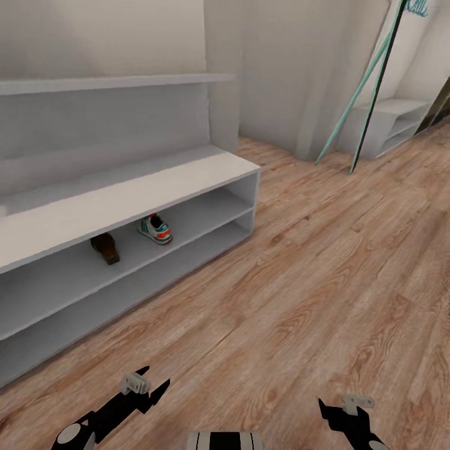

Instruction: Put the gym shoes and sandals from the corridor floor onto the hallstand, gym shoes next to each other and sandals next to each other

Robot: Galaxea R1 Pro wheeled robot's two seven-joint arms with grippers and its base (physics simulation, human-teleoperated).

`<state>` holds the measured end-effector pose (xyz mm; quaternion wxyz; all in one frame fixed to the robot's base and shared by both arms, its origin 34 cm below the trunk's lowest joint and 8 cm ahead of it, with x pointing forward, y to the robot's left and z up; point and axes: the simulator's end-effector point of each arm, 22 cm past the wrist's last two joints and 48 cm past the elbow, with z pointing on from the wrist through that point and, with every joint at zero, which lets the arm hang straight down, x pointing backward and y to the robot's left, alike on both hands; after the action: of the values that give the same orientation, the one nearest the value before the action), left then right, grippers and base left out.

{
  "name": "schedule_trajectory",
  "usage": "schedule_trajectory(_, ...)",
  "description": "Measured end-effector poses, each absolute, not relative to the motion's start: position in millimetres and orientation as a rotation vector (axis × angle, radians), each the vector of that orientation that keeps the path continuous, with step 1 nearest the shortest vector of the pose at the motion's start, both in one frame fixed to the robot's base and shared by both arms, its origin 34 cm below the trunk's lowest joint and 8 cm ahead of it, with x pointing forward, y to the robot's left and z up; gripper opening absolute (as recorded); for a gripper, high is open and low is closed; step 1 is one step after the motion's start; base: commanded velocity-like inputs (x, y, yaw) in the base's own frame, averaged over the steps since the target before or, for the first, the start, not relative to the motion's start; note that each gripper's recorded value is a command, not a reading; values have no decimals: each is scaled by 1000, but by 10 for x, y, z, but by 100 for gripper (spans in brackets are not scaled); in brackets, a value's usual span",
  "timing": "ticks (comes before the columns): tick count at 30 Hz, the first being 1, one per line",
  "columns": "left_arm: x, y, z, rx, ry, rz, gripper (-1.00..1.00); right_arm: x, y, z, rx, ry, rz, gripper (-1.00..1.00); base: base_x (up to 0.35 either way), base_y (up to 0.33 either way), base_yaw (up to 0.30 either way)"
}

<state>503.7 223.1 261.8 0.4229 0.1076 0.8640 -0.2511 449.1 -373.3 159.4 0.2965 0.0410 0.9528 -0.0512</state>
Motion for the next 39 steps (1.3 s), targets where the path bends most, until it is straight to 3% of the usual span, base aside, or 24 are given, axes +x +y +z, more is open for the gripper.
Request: schedule_trajectory(39, 5039, 2224, 2629, 278, 2161, -628, 100, 4459, -3733, 1593, 109, 2536, -136, 100, 0, 0, -299)
